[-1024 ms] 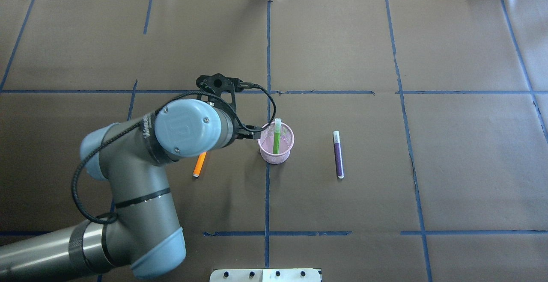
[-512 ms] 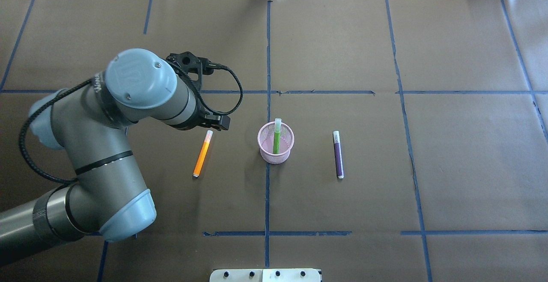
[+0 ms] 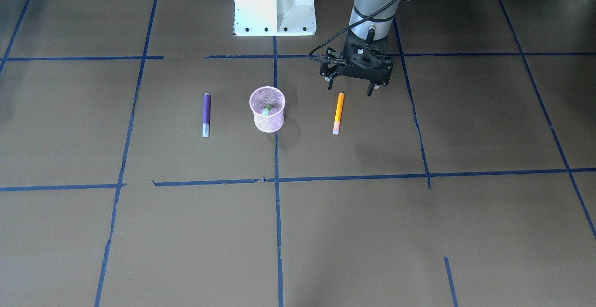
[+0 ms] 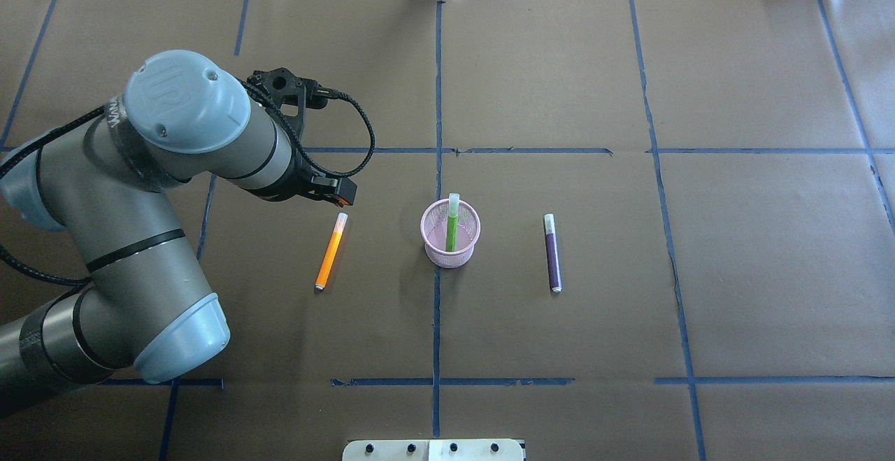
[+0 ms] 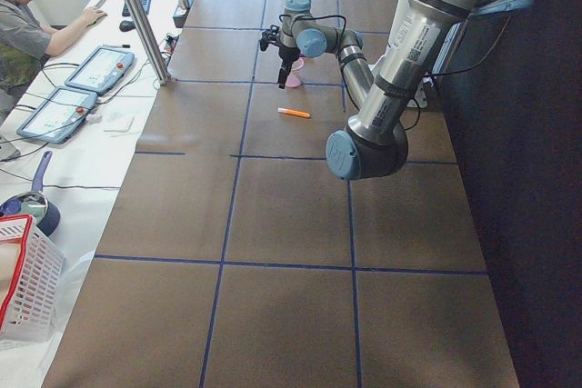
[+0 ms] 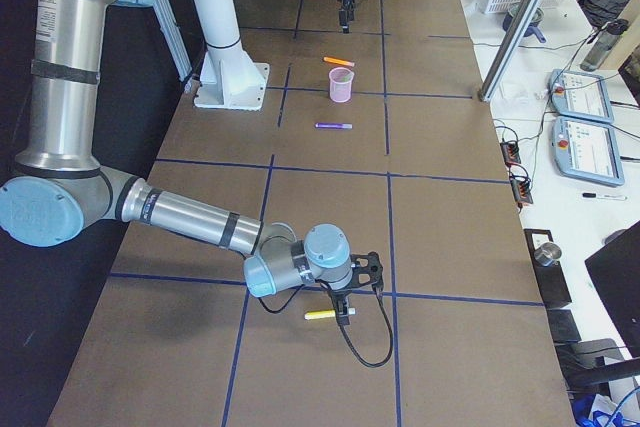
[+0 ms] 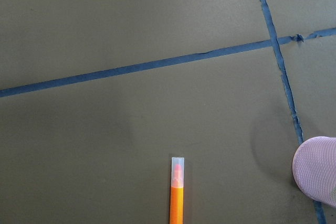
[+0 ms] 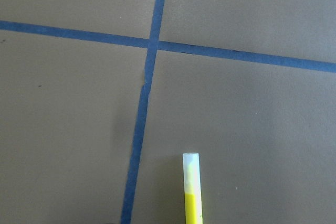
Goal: Collect pens into pen holder
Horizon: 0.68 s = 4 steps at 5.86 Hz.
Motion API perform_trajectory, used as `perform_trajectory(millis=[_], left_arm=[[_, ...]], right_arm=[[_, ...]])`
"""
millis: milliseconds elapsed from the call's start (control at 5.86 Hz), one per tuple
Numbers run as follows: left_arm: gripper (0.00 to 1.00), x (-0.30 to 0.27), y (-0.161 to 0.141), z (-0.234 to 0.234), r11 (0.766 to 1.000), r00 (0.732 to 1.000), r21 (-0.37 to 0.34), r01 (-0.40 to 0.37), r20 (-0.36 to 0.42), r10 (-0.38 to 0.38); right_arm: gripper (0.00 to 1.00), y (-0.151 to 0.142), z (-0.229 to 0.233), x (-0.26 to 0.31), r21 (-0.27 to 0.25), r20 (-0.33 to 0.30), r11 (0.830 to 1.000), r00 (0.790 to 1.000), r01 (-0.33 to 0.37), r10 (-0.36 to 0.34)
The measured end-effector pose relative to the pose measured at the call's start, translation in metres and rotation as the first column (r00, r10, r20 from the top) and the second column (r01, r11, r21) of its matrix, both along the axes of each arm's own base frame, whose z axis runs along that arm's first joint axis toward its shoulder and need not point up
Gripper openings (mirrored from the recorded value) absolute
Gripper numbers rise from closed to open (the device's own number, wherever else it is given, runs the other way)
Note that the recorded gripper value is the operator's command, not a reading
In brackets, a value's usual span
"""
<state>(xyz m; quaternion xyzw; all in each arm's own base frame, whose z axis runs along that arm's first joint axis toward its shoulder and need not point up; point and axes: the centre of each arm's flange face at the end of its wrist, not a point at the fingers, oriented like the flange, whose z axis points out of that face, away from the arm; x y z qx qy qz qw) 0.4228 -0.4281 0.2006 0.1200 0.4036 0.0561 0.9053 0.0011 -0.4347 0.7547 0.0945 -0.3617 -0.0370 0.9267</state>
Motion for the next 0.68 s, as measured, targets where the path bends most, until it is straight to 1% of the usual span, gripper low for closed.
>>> perform_trajectory(millis=[341,512,683], left_arm=[[0.99,-0.001,0.0,-0.001,1.0,1.0,0.001,0.0,-0.002,0.0],[0.99,-0.001,0.0,-0.001,1.0,1.0,0.001,0.0,-0.002,0.0],[0.99,-0.001,0.001,0.0,1.0,1.0,0.001,0.0,-0.001,0.0]], right_arm=[[0.82,0.001,0.028,-0.024,-0.005,-0.007,0.998,0.998,0.055,-0.055],[0.69,0.004,0.036,-0.029,-0.011,-0.01,0.997,0.997,0.07,-0.07],[0.65,0.006,0.041,-0.032,-0.017,-0.012,0.997,0.997,0.078,-0.079]])
